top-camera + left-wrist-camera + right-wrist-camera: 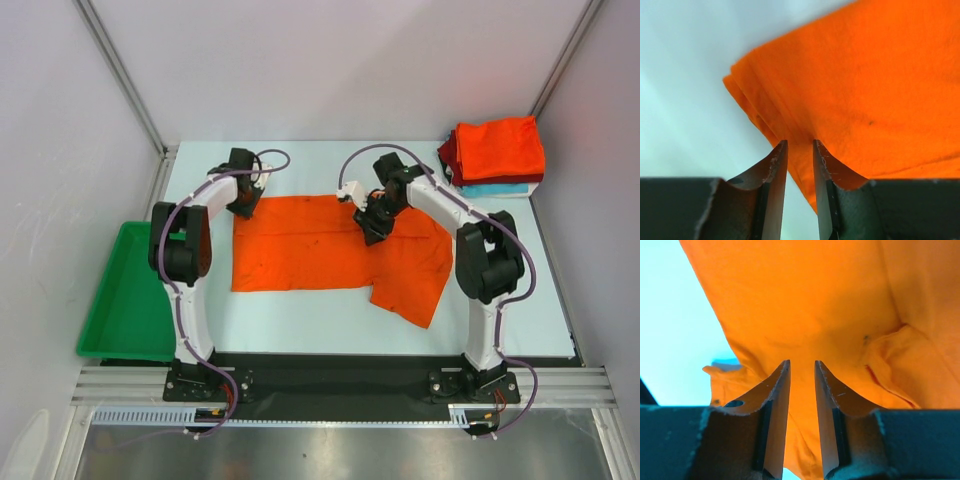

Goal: Fold and stack the t-shirts
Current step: Fold the tshirt

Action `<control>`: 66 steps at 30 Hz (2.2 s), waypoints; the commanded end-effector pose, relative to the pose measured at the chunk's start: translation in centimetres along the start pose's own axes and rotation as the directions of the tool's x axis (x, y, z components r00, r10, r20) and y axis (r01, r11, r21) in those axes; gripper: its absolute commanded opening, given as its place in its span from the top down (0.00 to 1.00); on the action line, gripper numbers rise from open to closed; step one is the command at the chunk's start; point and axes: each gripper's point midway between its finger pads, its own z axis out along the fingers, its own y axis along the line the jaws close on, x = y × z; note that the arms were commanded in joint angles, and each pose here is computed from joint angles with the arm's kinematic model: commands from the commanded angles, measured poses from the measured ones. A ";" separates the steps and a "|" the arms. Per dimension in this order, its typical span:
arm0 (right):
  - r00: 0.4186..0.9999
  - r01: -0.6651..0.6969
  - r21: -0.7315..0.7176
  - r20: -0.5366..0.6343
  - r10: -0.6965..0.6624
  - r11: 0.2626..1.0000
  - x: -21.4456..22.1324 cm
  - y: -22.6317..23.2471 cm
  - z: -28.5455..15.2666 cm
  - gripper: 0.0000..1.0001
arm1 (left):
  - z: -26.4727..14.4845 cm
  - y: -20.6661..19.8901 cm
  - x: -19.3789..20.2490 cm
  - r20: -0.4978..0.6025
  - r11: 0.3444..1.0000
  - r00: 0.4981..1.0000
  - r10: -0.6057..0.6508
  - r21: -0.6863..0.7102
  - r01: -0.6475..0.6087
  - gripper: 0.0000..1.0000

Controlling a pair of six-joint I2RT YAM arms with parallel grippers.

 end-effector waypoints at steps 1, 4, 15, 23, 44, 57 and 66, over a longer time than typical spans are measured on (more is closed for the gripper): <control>0.999 -0.025 0.121 0.046 0.020 0.992 -0.9 -2.8 -2.4 0.68 | -0.4 0.5 -2.1 0.050 0.999 0.998 -0.035 0.017 0.034 0.68; 0.995 -0.090 0.138 0.063 0.082 0.986 -0.1 -5.9 -2.2 0.69 | -0.6 0.6 -2.5 0.056 0.999 0.998 -0.037 0.021 0.035 0.68; 0.986 -0.164 0.233 0.066 0.152 0.959 2.2 -13.5 -1.2 0.71 | -0.4 0.4 -2.0 0.031 0.999 0.999 -0.025 0.027 0.024 0.68; 0.986 -0.163 0.217 0.000 0.167 0.962 4.8 -10.5 -1.8 0.73 | -0.6 0.6 -1.9 0.043 0.999 0.999 -0.033 0.023 0.032 0.68; 0.981 -0.181 0.342 -0.004 0.193 0.922 6.0 -9.5 -5.4 0.72 | -0.3 0.8 -3.4 0.055 0.997 0.997 -0.051 0.068 0.047 0.67; 0.947 -0.319 0.513 0.143 0.286 0.797 7.0 -21.7 -7.5 0.72 | 3.1 2.4 -3.6 -0.054 0.994 0.996 -0.072 0.075 0.076 0.57; 0.928 -0.356 0.529 0.103 0.358 0.770 10.5 -23.4 -5.3 0.72 | 4.2 3.1 -2.7 -0.088 0.998 0.994 -0.058 0.034 0.061 0.57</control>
